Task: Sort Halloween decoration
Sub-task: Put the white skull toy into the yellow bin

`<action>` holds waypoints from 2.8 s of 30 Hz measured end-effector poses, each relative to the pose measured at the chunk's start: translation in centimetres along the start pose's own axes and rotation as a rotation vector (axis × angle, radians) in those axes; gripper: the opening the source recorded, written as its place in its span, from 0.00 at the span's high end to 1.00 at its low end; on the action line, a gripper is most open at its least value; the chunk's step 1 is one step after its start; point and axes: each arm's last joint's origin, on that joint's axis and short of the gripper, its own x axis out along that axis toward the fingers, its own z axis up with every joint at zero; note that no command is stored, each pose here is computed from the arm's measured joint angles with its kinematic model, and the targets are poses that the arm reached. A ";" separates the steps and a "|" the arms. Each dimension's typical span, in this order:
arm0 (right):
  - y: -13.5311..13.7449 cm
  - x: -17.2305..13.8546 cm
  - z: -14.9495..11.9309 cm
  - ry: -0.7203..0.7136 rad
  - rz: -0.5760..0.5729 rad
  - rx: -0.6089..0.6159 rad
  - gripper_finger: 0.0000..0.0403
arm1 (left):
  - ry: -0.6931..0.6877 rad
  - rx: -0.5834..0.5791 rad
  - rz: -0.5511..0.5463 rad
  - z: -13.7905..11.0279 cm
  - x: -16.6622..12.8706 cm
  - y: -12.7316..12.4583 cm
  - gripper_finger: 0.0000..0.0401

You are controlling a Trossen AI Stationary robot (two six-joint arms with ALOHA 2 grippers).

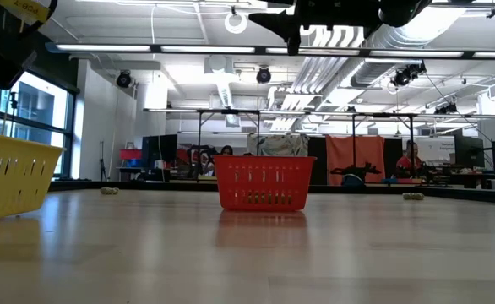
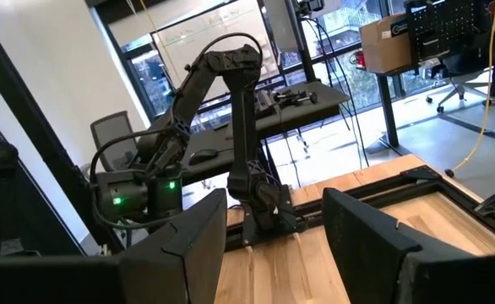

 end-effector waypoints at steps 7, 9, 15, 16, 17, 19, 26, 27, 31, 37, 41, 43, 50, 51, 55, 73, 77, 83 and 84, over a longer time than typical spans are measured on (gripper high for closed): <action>0.0 0.0 0.0 0.000 0.000 0.000 0.53 | -0.151 0.012 -0.222 2.3 -2.2 -1.2 0.65; 0.0 0.0 0.0 0.000 0.001 0.000 0.53 | -0.295 0.045 -0.307 3.6 -3.4 -1.6 0.64; 0.2 0.0 0.3 -0.035 0.017 -0.011 0.53 | -0.770 0.215 -0.451 9.2 -7.8 -2.2 0.64; 0.3 0.0 0.4 -0.046 0.024 -0.013 0.53 | -0.855 0.247 -0.456 10.3 -8.6 -2.2 0.64; 0.4 0.0 0.5 -0.056 0.029 -0.018 0.53 | -0.941 0.278 -0.469 11.3 -9.4 -2.3 0.64; 0.5 0.0 0.7 -0.080 0.038 -0.028 0.53 | -1.103 0.336 -0.496 13.2 -11.1 -2.3 0.64; 0.8 -0.1 1.5 -0.154 0.064 -0.045 0.53 | -1.357 0.517 -0.559 17.9 -14.9 -1.8 0.64; 0.8 -0.1 1.5 -0.155 0.064 -0.046 0.53 | -1.369 0.549 -0.542 18.3 -15.3 -1.9 0.64; 0.8 -0.1 1.4 -0.151 0.062 -0.050 0.53 | -1.415 0.688 -0.461 19.3 -16.1 -2.9 0.64; 0.7 0.0 1.3 -0.136 0.057 -0.047 0.53 | -1.409 0.747 -0.394 20.2 -15.4 -3.4 0.64; 0.7 0.0 1.2 -0.124 0.052 -0.037 0.53 | -1.402 0.747 -0.389 20.4 -15.3 -3.4 0.64; 0.4 -0.1 1.3 -0.117 0.040 0.002 0.53 | -1.407 0.746 -0.391 20.4 -15.3 -3.4 0.64; -1.9 -1.2 4.3 0.240 -0.444 0.141 0.53 | -1.422 0.712 -0.369 20.5 -15.4 -3.3 0.64; -2.4 -1.7 4.5 0.320 -0.552 0.142 0.53 | -1.423 0.711 -0.369 20.5 -15.4 -3.3 0.64; -4.8 -4.0 4.5 0.565 -0.884 0.180 0.53 | -1.424 0.709 -0.367 20.5 -15.4 -3.3 0.64; -10.4 -13.2 -9.9 1.021 -1.262 0.746 0.53 | -1.425 0.710 -0.353 20.5 -15.4 -3.3 0.64; -11.1 -14.0 -10.4 0.983 -1.321 0.761 0.53 | -1.422 0.709 -0.352 20.5 -15.3 -3.2 0.64; -11.4 -14.6 -11.1 0.969 -1.304 0.825 0.53 | -1.423 0.710 -0.351 20.5 -15.3 -3.2 0.64; -11.4 -14.6 -11.3 0.961 -1.304 0.827 0.53 | -1.423 0.709 -0.351 20.5 -15.3 -3.2 0.64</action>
